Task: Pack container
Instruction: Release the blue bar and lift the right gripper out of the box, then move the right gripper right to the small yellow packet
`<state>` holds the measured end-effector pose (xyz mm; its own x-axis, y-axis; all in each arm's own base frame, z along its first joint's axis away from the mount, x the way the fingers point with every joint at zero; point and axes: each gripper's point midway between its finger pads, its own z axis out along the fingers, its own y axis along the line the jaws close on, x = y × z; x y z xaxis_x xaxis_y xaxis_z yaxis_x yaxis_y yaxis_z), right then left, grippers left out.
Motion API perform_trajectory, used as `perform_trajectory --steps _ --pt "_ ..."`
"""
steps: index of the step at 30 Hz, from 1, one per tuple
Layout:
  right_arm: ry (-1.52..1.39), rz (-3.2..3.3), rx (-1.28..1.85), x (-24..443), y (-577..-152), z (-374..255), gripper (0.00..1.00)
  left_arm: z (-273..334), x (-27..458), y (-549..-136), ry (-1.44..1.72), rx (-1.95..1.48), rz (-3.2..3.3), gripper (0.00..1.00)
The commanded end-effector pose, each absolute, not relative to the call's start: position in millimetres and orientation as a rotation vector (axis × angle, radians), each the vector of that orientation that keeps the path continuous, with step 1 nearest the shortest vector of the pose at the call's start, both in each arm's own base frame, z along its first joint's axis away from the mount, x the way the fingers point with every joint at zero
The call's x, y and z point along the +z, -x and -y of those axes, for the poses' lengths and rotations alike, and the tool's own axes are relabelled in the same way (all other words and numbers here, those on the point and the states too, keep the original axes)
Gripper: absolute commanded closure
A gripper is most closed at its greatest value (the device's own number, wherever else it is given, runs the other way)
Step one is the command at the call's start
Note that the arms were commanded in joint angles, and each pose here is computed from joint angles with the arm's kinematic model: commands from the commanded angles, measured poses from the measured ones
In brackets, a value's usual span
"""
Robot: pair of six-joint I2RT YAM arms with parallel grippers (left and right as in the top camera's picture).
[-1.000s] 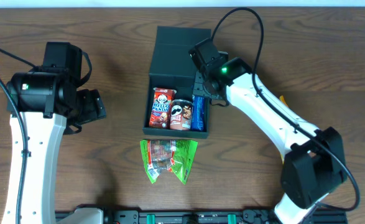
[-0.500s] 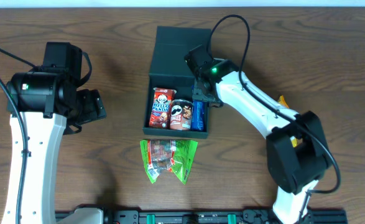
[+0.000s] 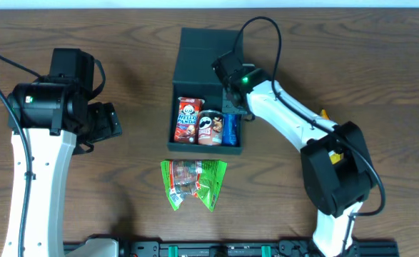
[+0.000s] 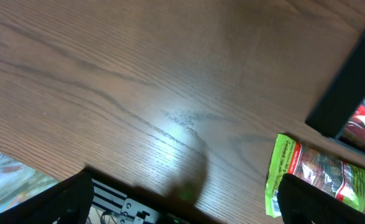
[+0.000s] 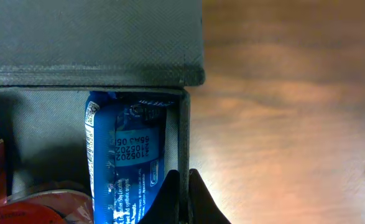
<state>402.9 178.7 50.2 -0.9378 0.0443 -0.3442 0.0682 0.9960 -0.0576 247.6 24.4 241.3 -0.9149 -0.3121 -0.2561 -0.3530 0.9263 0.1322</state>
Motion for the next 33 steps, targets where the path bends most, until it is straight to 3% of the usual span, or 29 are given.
perform_trajectory --steps 1,7,11,19,33 --pt "0.010 -2.755 -0.265 49.0 -420.4 -137.9 0.99 -28.5 240.6 -246.4 0.513 0.286 -2.853 0.05" --pt "-0.100 -2.784 -0.235 46.7 -432.0 -97.6 0.99 -28.5 240.6 -246.3 0.513 0.286 -2.854 0.05" --pt "-0.040 -2.839 -0.072 42.2 -432.0 -99.5 0.99 -28.5 240.6 -246.4 0.513 0.286 -2.853 0.05" --pt "0.192 -2.833 -0.090 42.4 -431.3 -107.5 0.98 -28.5 240.6 -246.3 0.513 0.286 -2.854 0.05" --pt "0.065 -2.849 -0.075 41.5 -428.2 -107.4 0.99 -28.5 240.6 -246.3 0.513 0.286 -2.854 0.05"
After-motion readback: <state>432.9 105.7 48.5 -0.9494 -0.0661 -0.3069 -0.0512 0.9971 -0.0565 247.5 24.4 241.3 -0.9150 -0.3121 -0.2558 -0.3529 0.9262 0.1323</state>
